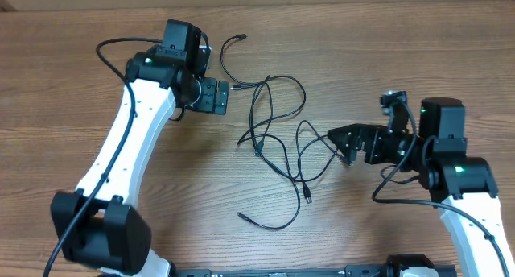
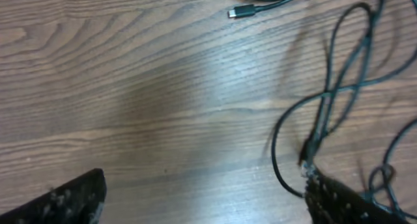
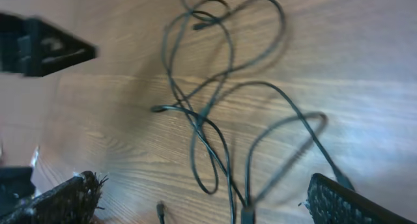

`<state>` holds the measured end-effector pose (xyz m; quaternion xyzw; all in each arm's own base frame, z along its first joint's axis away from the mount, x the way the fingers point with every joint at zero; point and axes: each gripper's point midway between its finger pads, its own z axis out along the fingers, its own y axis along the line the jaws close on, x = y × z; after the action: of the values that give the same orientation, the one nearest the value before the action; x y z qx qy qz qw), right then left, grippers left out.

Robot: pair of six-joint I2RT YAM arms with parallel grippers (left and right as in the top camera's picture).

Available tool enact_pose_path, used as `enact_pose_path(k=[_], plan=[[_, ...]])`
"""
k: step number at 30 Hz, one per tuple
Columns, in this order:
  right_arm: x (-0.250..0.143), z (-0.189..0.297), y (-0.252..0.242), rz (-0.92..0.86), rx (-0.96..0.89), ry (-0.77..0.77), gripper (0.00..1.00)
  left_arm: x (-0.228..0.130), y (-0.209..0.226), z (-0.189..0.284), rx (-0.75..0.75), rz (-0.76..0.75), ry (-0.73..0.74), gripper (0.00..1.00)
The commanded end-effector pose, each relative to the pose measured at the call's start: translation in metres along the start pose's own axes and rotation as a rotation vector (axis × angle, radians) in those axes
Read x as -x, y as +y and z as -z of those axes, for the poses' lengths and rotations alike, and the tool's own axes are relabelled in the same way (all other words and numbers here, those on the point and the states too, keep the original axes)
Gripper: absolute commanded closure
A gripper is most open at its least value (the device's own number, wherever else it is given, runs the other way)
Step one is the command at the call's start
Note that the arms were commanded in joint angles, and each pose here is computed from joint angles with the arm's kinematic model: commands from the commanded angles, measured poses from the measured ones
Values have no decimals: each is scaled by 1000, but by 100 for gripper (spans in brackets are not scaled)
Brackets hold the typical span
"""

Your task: Untangle cables

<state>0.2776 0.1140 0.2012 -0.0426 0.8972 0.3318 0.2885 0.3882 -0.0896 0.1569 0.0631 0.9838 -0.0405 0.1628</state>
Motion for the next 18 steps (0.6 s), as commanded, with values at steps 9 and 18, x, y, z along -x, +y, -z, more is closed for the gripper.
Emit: enact_pose_path(k=[9, 18], plan=[[-3, -35, 46, 326, 104, 57, 0, 3, 7, -28, -1, -11, 48, 18], [4, -79, 45, 394, 90, 61, 0, -14, -5, -23, -84, -69, 114, 35]])
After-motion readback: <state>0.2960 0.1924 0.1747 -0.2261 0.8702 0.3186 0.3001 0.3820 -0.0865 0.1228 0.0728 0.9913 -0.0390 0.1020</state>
